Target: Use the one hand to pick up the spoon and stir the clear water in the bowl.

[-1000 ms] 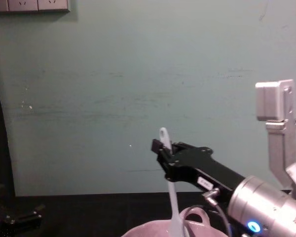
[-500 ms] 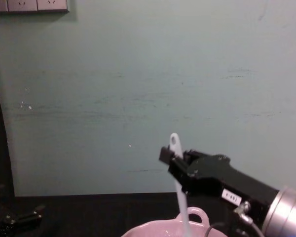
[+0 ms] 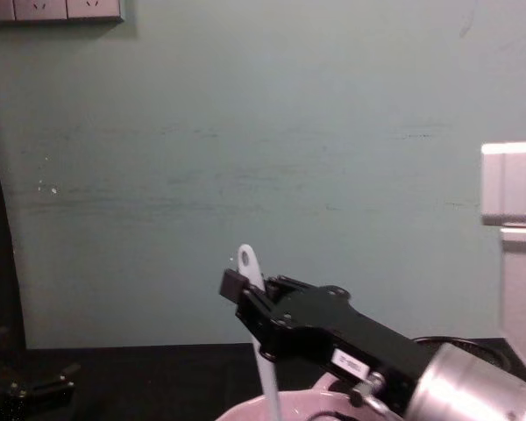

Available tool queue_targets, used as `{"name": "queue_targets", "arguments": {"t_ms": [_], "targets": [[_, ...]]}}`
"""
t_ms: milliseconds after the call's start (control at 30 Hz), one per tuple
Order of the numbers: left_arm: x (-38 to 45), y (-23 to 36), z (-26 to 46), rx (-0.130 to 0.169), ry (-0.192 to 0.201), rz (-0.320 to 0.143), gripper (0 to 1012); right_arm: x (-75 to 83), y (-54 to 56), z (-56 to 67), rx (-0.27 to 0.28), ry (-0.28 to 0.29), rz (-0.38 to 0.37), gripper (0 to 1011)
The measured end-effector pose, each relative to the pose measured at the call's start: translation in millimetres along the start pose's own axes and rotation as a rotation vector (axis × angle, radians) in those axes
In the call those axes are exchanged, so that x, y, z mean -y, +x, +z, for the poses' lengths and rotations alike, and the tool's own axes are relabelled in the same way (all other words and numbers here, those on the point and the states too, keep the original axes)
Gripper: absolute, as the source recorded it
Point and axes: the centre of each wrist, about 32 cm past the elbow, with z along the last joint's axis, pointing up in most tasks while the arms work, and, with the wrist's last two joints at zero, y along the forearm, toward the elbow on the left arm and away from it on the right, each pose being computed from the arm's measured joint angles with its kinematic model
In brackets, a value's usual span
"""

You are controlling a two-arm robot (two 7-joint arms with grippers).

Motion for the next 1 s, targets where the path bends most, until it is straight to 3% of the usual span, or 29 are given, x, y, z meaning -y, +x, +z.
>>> {"name": "queue_targets", "arguments": {"t_ms": [200,433,733,1000], "targets": [[0.0,0.0,0.0,0.0,0.0,0.0,1011,-16.2,11.7,-12.5,0.107,0.029,-0.061,119],[0.0,0.0,0.0,0.0,0.0,0.0,1011,-14.2,30.4,-13.9,0.162,0.021,-0.141,120],[0.0,0.0,0.0,0.0,0.0,0.0,1011,3.9,42.2,-1.8,0.155,0.001,-0.178,120],[0.0,0.0,0.0,0.0,0.0,0.0,1011,20.3,44.9,19.6,0.13,-0.049,-0.15,120]]}}
